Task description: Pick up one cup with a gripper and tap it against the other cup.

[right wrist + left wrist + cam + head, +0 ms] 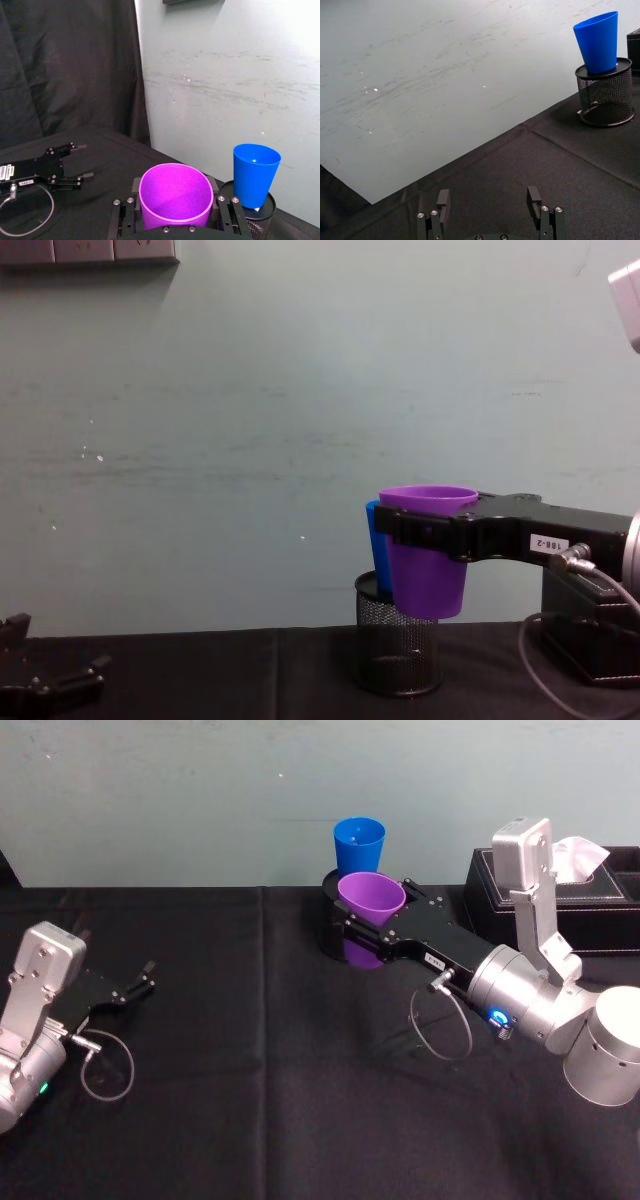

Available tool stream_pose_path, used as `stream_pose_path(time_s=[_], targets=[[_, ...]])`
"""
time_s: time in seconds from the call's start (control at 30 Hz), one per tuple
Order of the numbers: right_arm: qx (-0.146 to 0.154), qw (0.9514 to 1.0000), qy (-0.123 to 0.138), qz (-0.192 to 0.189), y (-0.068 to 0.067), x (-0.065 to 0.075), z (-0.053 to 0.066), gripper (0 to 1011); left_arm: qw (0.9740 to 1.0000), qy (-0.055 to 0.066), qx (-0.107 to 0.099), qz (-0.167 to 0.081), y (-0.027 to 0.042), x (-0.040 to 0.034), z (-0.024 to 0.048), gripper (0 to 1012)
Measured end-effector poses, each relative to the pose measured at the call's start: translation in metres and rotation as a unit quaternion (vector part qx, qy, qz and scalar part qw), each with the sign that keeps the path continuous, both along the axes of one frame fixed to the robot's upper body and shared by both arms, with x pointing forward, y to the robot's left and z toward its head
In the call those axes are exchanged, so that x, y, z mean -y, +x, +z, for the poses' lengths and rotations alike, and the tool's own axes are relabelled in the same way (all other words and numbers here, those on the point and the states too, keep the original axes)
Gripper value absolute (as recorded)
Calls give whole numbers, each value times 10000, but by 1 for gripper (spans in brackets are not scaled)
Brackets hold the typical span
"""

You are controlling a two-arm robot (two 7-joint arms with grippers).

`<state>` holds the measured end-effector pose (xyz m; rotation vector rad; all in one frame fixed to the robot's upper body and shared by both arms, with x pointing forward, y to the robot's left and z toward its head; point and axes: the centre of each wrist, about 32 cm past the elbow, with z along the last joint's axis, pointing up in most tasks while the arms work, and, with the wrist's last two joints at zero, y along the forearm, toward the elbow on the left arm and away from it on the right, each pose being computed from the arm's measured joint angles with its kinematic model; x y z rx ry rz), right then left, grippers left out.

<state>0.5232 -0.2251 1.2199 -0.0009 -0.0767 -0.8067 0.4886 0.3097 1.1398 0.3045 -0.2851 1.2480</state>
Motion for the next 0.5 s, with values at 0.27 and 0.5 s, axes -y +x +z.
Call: stream_pose_path(time_s=[0.27,0.5], targets=[[0,10000,0,0,0,0,0,743,10000,0,0,0,0,0,0,1000],[0,10000,0,0,0,0,0,743,10000,0,0,0,0,0,0,1000]])
